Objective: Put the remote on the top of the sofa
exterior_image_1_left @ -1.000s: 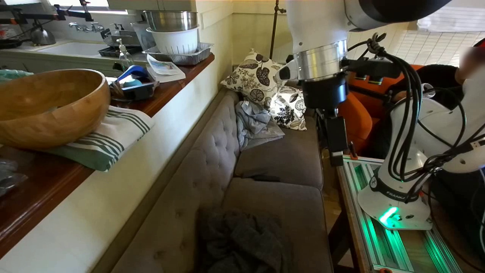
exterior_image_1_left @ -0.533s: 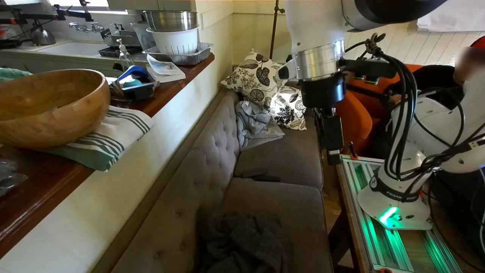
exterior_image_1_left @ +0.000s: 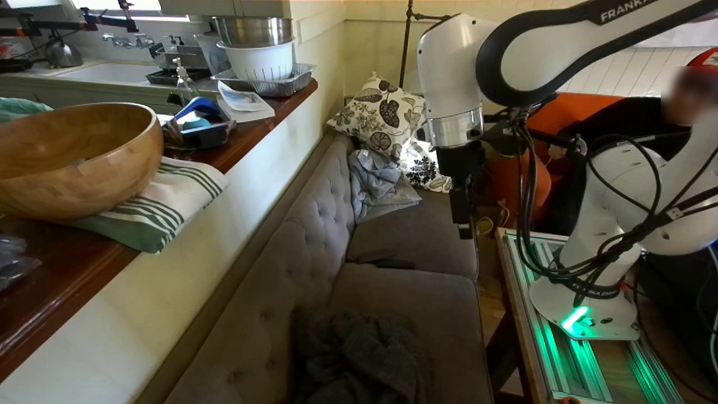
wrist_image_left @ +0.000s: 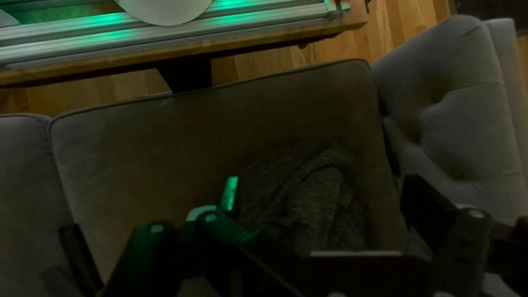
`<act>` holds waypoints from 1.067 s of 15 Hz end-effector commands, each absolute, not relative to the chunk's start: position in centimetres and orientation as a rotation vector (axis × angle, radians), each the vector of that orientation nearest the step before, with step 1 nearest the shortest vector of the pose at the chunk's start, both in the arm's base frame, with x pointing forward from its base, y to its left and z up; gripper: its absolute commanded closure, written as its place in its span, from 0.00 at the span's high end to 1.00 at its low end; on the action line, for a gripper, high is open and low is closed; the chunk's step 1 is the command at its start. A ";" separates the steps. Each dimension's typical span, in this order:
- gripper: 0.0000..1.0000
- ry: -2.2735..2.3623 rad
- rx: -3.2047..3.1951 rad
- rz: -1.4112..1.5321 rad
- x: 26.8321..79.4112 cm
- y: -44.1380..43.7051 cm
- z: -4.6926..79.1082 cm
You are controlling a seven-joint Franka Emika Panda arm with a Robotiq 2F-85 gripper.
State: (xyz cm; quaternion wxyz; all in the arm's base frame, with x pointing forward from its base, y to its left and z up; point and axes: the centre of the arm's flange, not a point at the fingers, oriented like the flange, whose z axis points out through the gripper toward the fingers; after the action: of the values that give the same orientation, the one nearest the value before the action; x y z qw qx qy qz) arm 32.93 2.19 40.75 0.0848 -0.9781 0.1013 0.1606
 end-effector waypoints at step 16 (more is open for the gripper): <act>1.00 0.945 -2.825 0.245 32.6 -11.4 33.0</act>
State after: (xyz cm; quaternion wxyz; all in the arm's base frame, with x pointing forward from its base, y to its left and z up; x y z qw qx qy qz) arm 32.37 -9.07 37.63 0.0854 -0.9559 0.2585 0.1098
